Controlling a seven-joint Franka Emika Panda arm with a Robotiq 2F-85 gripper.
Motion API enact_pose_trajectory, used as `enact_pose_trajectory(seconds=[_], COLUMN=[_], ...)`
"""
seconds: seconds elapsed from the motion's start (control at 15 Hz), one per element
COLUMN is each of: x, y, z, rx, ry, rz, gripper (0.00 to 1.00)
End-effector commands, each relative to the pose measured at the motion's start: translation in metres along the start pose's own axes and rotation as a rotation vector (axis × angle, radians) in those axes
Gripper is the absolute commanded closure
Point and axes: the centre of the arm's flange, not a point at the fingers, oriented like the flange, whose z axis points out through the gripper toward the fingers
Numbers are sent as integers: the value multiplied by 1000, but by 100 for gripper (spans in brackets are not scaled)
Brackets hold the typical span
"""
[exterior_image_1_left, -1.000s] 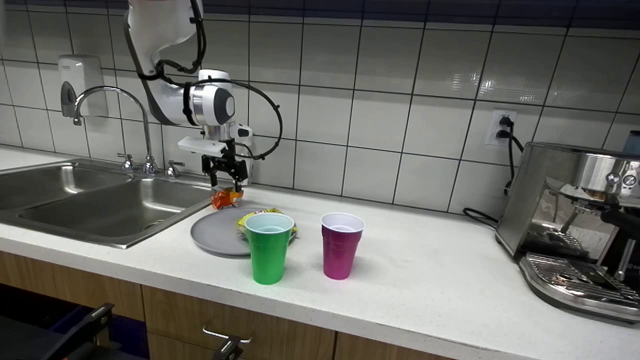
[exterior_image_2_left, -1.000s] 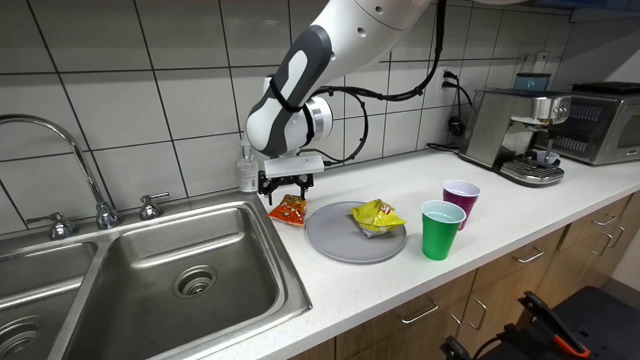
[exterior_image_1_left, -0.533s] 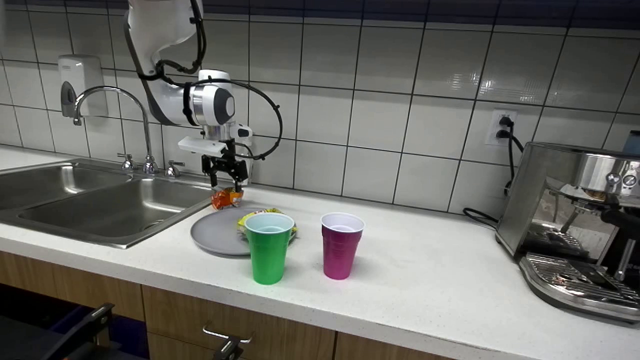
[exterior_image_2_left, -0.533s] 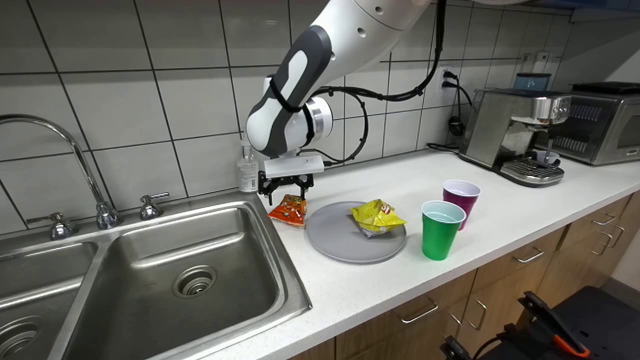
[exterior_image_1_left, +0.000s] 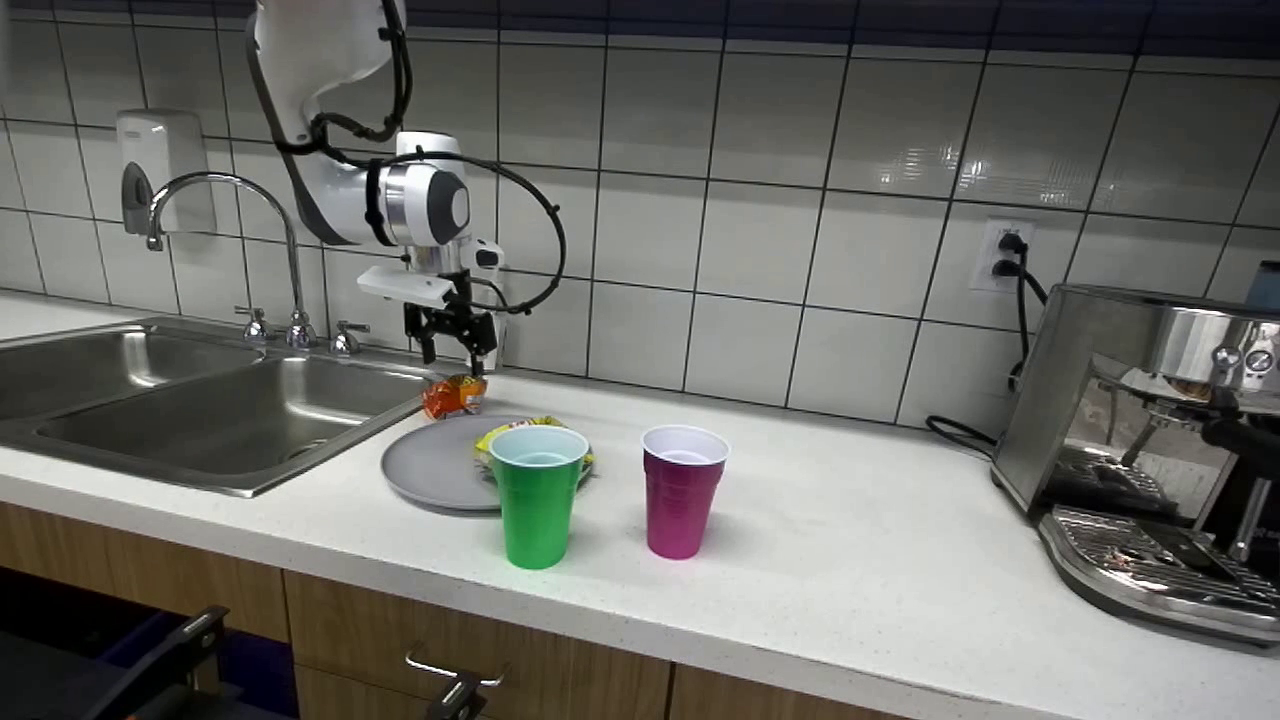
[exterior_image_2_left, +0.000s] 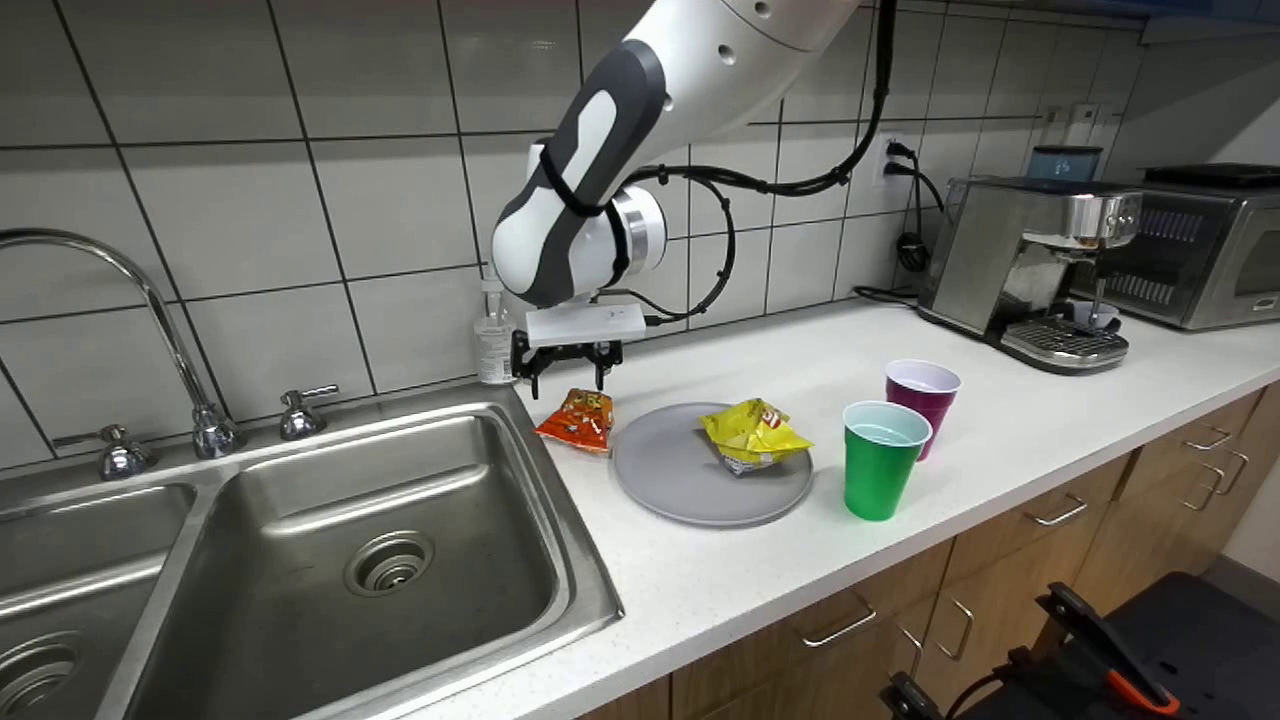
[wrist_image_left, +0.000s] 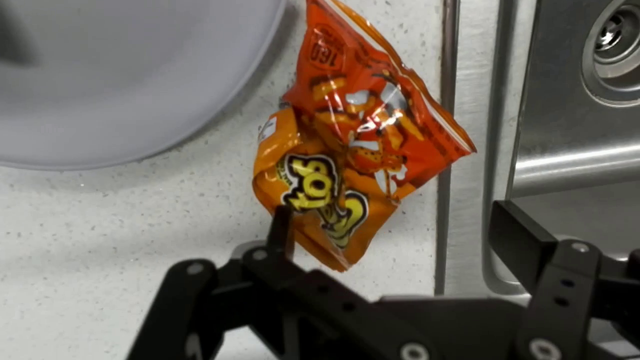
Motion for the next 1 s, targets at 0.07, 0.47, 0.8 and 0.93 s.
enact_pose_trajectory(seconds=[0.07,0.47,0.8,0.93], x=[-20,-36,-37,-38], y=[11,32,67,84], z=[-28,-42,-59,-66], rx=[27,40,47,58], ry=[50,84,77,56], rz=[-20,-36,-59,-71], gripper=[0,0,0,0])
